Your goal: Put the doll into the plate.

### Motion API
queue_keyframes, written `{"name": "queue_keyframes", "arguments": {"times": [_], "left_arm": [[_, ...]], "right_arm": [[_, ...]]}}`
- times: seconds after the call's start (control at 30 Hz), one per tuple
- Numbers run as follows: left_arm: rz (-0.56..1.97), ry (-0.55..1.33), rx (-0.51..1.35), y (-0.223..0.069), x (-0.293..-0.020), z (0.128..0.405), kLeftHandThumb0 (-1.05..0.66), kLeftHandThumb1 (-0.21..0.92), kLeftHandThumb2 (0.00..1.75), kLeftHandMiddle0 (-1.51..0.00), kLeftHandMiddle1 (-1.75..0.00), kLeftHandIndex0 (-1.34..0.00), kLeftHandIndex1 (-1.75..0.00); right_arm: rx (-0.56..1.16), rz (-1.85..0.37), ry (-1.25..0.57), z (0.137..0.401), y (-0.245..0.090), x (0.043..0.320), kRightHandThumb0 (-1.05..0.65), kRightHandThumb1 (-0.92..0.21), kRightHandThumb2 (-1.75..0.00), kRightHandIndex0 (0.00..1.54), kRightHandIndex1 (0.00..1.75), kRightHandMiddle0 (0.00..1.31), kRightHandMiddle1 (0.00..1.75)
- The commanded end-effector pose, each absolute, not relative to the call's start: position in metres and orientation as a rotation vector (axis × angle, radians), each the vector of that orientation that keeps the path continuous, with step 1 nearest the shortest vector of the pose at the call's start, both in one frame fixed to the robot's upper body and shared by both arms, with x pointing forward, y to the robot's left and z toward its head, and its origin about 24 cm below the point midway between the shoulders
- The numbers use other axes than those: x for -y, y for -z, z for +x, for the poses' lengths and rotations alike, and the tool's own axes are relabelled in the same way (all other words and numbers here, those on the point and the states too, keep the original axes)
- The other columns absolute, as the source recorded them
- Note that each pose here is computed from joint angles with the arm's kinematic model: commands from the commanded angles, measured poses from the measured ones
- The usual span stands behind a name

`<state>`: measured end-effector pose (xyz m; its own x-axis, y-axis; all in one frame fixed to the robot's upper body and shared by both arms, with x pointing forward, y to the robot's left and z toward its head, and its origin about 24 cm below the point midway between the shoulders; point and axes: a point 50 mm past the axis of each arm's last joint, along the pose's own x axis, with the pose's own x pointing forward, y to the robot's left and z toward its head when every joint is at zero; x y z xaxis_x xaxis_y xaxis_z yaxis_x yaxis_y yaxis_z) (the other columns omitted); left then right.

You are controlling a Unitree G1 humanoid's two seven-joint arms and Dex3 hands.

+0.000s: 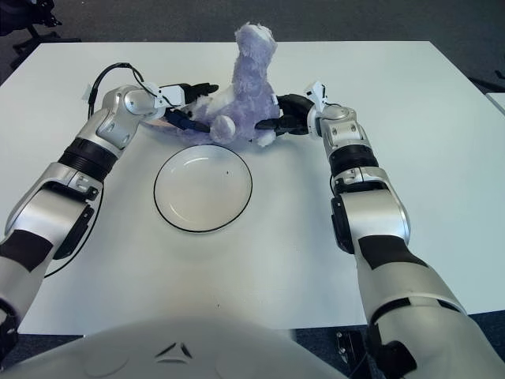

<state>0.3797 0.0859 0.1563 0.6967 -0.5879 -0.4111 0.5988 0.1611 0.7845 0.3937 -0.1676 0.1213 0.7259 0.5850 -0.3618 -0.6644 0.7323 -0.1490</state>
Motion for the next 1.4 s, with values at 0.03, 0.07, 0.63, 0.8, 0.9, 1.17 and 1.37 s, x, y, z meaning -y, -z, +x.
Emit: {"name": "queue_keyframes", "arguments": {"times": [0.03,0.07,0.63,0.8,0.9,1.17,1.37], "left_arm": [[1.167,0.883,-0.052,-0.157,-0.086,0.381,-1.05,0.92,0.23,-0.08,-0.02,-0.02,-0.01],[1.166,0.886,-0.063,-0.157,-0.086,0.381,-1.05,0.92,0.23,-0.08,-0.03,-0.02,-0.01],[1.154,0.949,-0.174,-0.154,-0.076,0.382,-1.05,0.92,0.32,-0.49,-0.09,-0.24,-0.11],[1.161,0.951,-0.18,-0.151,-0.075,0.381,-1.05,0.92,0.33,-0.46,-0.07,-0.24,-0.11],[1.19,0.952,-0.173,-0.149,-0.074,0.381,-1.05,0.92,0.34,-0.5,-0.05,-0.25,-0.21],[1.298,0.916,-0.095,-0.141,-0.069,0.382,-0.99,0.92,0.3,-0.54,-0.71,-0.14,-1.37],[1.329,0.879,-0.034,-0.135,-0.069,0.384,-0.98,0.92,0.29,-0.45,-1.28,-0.17,-1.41]], "right_arm": [[-0.249,-0.278,-0.672,0.397,-0.135,0.174,-0.13,-0.85,0.0,0.95,1.75,0.77,1.75],[-0.246,-0.279,-0.669,0.397,-0.136,0.174,-0.12,-0.85,0.0,0.95,1.75,0.77,1.75],[-0.212,-0.268,-0.641,0.399,-0.139,0.176,-0.12,-0.85,0.0,0.94,1.75,0.75,1.75],[-0.196,-0.264,-0.631,0.399,-0.14,0.176,-0.12,-0.85,0.0,0.94,1.75,0.75,1.75],[-0.191,-0.263,-0.627,0.399,-0.14,0.177,-0.12,-0.85,0.0,0.94,1.75,0.74,1.75],[-0.183,-0.263,-0.618,0.399,-0.141,0.178,-0.12,-0.85,0.0,0.94,1.75,0.74,1.75],[-0.182,-0.262,-0.613,0.399,-0.142,0.178,-0.12,-0.85,0.0,0.94,1.75,0.73,1.75]]}}
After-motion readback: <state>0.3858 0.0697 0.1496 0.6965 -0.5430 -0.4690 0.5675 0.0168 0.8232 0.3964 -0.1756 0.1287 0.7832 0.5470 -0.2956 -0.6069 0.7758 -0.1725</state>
